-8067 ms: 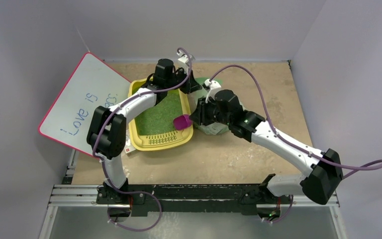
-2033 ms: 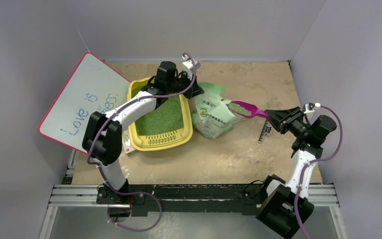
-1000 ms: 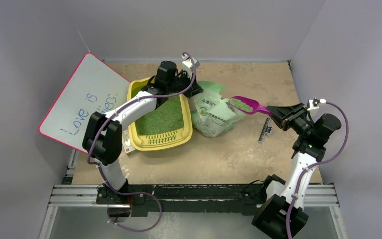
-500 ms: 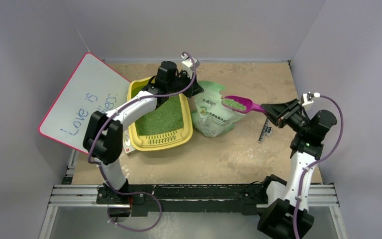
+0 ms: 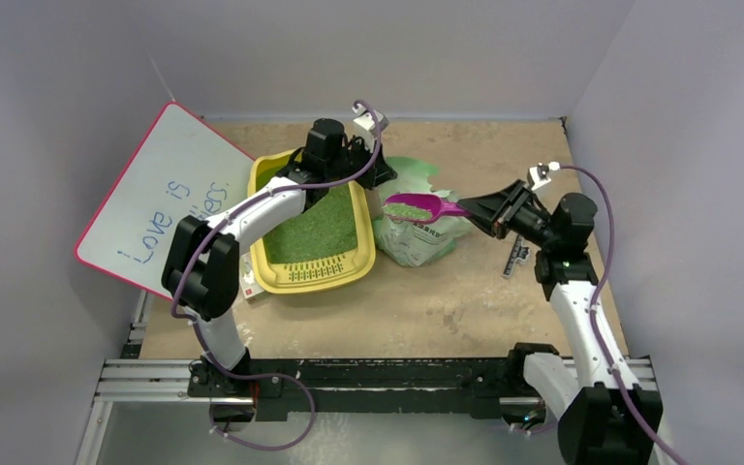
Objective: Fill the litter box with clean litter
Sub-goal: Pour the cat litter into the litter box.
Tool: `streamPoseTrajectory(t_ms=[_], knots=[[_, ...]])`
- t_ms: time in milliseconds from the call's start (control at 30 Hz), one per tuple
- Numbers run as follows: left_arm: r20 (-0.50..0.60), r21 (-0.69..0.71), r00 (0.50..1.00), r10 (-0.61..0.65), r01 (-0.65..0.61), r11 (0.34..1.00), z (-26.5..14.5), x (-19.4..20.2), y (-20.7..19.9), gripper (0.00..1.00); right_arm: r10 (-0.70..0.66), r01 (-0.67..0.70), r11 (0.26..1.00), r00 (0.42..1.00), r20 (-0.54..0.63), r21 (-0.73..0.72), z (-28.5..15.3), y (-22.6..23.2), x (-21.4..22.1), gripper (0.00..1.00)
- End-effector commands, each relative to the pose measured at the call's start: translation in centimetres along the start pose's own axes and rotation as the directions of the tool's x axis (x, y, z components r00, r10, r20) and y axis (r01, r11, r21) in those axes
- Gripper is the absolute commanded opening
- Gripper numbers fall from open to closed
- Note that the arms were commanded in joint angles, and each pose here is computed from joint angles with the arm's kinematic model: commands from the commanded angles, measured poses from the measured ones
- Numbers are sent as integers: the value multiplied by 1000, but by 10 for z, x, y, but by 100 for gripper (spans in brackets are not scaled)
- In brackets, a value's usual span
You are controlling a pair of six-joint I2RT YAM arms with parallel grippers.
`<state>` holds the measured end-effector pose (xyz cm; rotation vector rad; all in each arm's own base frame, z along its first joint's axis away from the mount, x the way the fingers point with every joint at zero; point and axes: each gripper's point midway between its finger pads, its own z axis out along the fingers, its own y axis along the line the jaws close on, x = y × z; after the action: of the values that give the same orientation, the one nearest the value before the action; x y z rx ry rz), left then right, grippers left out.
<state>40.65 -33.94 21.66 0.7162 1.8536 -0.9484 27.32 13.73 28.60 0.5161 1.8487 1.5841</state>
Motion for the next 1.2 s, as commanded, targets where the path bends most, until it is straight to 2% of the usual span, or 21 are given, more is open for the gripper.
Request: streamPoseTrajectory(t_ms=[0,300,500,600,733,867,1067,1167], knots=[[69,13,997,29,-30,999,2,-27,-6,0,-110,112,991,993,34,-74,22,36,-4,0],[72,-4,997,10,-10,1000,4,-26,-1,0,-129,125,988,991,-42,-91,72,36,22,0],[79,-3,997,-17,17,1000,8,-27,3,0,-208,206,977,978,-31,-54,116,29,41,0],[79,-5,996,-27,27,1000,9,-26,5,0,-288,288,958,957,-22,11,140,18,52,0],[75,-13,997,-33,34,999,6,-23,9,0,-481,480,872,877,-22,94,158,15,64,0],[71,-18,997,-37,39,999,4,-21,11,0,-620,611,774,784,9,164,158,18,60,0],[74,-15,996,-41,43,999,5,-21,10,0,-736,722,665,677,1,189,150,29,56,0],[78,-12,996,-43,44,999,5,-22,10,0,-754,747,648,656,-6,147,153,34,63,0]])
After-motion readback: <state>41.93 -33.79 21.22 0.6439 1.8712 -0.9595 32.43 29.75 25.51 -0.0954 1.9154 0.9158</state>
